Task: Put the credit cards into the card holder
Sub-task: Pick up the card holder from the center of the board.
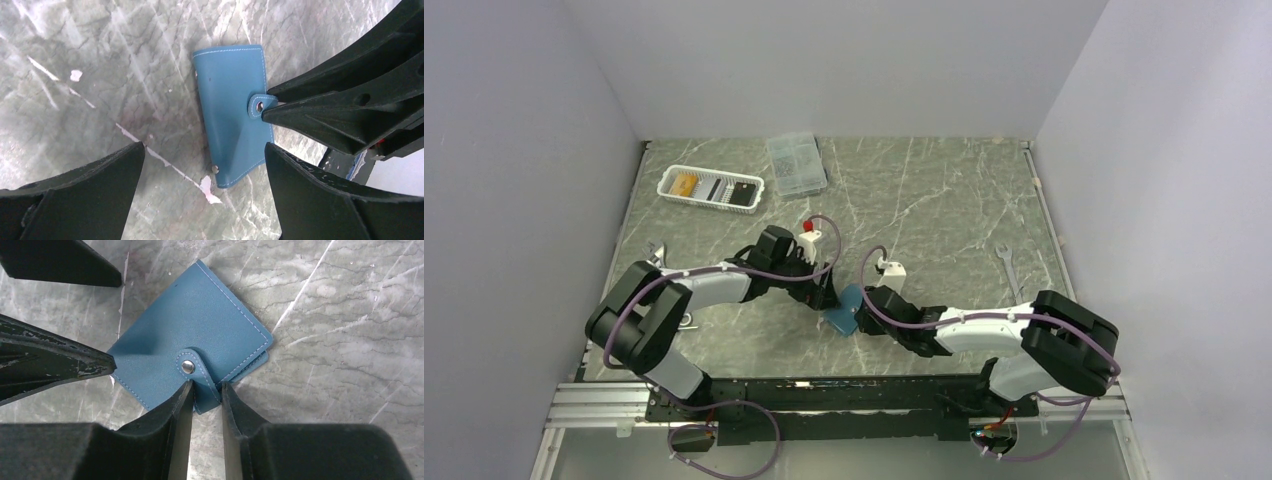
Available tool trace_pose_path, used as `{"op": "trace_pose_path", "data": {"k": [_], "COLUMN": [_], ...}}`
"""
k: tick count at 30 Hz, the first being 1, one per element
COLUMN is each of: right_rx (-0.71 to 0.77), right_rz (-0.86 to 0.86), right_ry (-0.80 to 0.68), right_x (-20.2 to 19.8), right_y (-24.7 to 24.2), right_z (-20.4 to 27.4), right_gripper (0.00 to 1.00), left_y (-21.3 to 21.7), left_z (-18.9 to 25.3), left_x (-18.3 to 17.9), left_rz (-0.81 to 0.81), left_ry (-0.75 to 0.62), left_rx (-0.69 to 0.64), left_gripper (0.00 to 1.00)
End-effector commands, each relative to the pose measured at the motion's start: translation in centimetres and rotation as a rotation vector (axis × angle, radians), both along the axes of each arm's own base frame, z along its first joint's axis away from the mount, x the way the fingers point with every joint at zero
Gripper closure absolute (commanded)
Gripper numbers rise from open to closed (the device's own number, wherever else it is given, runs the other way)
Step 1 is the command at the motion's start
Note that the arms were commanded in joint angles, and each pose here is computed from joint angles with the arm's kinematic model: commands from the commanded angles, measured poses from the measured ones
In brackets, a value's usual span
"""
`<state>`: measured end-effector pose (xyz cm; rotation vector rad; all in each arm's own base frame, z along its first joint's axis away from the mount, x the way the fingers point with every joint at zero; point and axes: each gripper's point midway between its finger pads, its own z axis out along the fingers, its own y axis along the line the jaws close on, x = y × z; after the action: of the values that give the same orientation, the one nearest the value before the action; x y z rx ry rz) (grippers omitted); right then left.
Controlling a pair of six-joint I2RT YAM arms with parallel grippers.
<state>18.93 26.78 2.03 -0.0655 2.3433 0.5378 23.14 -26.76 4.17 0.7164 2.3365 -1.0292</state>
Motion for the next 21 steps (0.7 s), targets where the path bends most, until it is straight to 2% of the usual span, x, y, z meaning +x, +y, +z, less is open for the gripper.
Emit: {"op": "trace_pose_path", "data": {"k": [1,4,9,14,16,19,21], "right_rx": [-0.084,-0.073,-0.048,-0.04,-0.04,-0.033,-0.021], "right_rz": [-0.02,-0.029,-0.056,-0.078,-0.083,-0.089,-0.088], "right_ry": [0.082,0.093,0.094,0.084,0.085,0.081,0.076], "right_x": [-1.6,-1.9,-2.2,-2.1,-2.1,-2.0,-1.9], "right_y": [-2.9,-3.1,-3.7,-4.2,-4.3,-4.2,-4.0], "right_z": [-3.4,-3.9,-4.0,-4.0,-4.1,-4.2,-4.1], "right_gripper": [0.74,0.74,0.69,0.68,0.68,0.68,0.67], "left_y": [-0.9,-1.5,-1.9,-1.7,-1.9,-2.2,-2.2], "left_z": [-0.9,-1.4,-2.2,-2.8,-2.7,-2.3,-2.4], "left_x": [-0.7,-1.1,-2.1,-3.0,-3.3,-3.7,-3.7], "left_rz": [-0.012,-0.032,-0.059,-0.064,-0.072,-0.098,-0.104], "left_ry": [0.062,0.092,0.138,0.185,0.201,0.204,0.195], "left_rx": [0.005,0.001,-0.016,-0.016,-0.032,-0.058,-0.058], "left_gripper": [0.03,0.08,0.25,0.3,0.38,0.61,0.72]}}
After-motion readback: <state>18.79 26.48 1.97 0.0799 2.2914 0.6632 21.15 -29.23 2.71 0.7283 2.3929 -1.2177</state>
